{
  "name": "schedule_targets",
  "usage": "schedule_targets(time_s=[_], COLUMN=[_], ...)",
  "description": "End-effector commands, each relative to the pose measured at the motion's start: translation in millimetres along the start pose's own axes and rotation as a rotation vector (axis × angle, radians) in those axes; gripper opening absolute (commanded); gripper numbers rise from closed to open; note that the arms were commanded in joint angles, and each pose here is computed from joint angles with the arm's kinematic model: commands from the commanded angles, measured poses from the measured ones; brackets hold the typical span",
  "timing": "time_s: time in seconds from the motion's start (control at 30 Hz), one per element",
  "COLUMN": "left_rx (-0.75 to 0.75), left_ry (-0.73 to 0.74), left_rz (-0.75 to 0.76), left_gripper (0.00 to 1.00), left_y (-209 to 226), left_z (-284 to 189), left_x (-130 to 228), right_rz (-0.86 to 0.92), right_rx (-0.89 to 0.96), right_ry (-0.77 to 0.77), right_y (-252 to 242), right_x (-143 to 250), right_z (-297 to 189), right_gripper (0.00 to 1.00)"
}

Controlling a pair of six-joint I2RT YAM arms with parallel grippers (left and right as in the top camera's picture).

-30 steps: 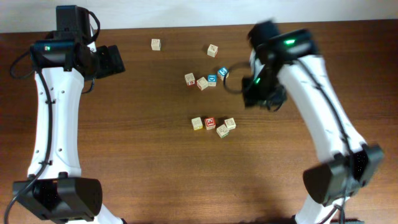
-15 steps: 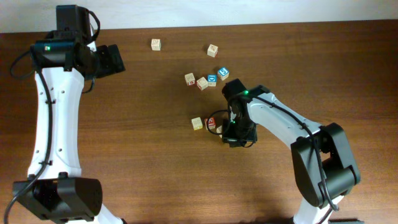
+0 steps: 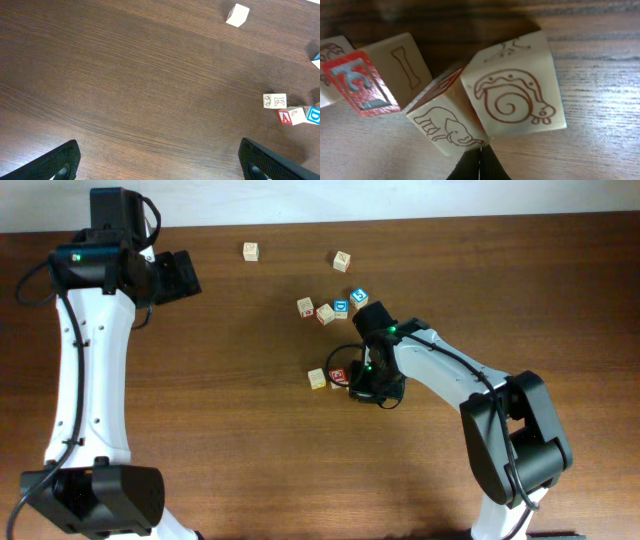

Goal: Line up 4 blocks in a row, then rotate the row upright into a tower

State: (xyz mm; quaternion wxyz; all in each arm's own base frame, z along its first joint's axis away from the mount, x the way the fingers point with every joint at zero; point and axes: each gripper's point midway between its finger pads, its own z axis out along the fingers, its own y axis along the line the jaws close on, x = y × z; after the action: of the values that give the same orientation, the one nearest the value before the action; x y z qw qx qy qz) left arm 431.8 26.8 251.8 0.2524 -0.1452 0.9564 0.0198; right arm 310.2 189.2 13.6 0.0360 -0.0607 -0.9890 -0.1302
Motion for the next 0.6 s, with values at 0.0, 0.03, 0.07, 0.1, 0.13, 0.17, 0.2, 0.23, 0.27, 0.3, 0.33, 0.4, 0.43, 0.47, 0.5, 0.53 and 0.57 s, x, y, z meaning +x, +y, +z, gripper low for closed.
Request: schedule_targets(time_s=[0.0,0.03,0.07,0.1,0.13,0.17,0.2,0.23,0.27,0.3,0.33,0.4,0.43,0.47,0.5,0.53,0.57], left_rx=[0.012,0.012,0.011,0.011,0.011,0.011,0.011,0.011,0.011,0.011,0.011,0.011,0.010,0.009,0.009,0.008,0.008], left_ry=[-0.013,-0.012,-0.010,-0.009,-0.009,-0.009,-0.009,-0.009,-0.009,-0.009,-0.009,-0.008,-0.006,-0.002,0.001,0.002,0.005], left_rz=[0.003,0.003,0.003,0.003,0.003,0.003,0.003,0.003,0.003,0.003,0.003,0.003,0.004,0.004,0.004,0.005,0.005], left_gripper=[0.99,0.99,0.99,0.99,0.99,0.99,0.99,0.99,0.99,0.99,0.99,0.99,0.99,0.99,0.99,0.99,0.99], left_y=[-0.6,-0.6,-0.4,-0.4,-0.4,-0.4,-0.4,-0.4,-0.4,-0.4,-0.4,-0.3,-0.2,0.2,0.2,0.3,0.5], left_z=[-4.0,-3.9,-4.0,-4.0,-4.0,-4.0,-4.0,-3.9,-4.0,-4.0,-4.0,-4.0,-4.0,-3.9,-4.0,-4.0,-4.0], left_x=[-3.6,-3.4,-2.9,-2.8,-2.8,-2.8,-2.8,-2.7,-2.8,-2.8,-2.8,-2.4,-1.9,-1.0,-0.3,0.0,0.7], right_rz=[0.020,0.020,0.017,0.016,0.015,0.015,0.015,0.015,0.019,0.020,0.017,0.021,0.018,0.016,0.019,0.022,0.022], right_rx=[-0.007,-0.010,-0.016,-0.024,-0.025,-0.025,-0.024,-0.024,-0.027,-0.031,-0.036,-0.029,-0.033,-0.033,-0.030,-0.029,-0.027], right_ry=[-0.002,-0.005,-0.013,-0.014,-0.015,-0.015,-0.015,-0.015,-0.020,-0.031,-0.041,-0.067,-0.078,-0.087,-0.093,-0.098,-0.102], right_y=[1.9,2.2,3.7,5.2,5.5,5.5,5.4,5.4,6.0,7.0,8.9,10.0,11.6,12.2,11.9,11.9,12.0], right_x=[-1.0,-2.0,-4.0,-4.6,-4.9,-4.9,-4.9,-4.9,-6.2,-9.1,-12.0,-18.6,-21.6,-23.7,-25.0,-26.1,-27.3], right_z=[2.6,2.5,2.5,2.4,2.4,2.4,2.4,2.4,2.3,1.5,-0.1,-3.4,-4.2,-4.9,-5.4,-5.8,-6.4], right_gripper=[0.04,0.04,0.04,0.04,0.04,0.04,0.04,0.04,0.04,0.04,0.04,0.04,0.04,0.04,0.04,0.04,0.04])
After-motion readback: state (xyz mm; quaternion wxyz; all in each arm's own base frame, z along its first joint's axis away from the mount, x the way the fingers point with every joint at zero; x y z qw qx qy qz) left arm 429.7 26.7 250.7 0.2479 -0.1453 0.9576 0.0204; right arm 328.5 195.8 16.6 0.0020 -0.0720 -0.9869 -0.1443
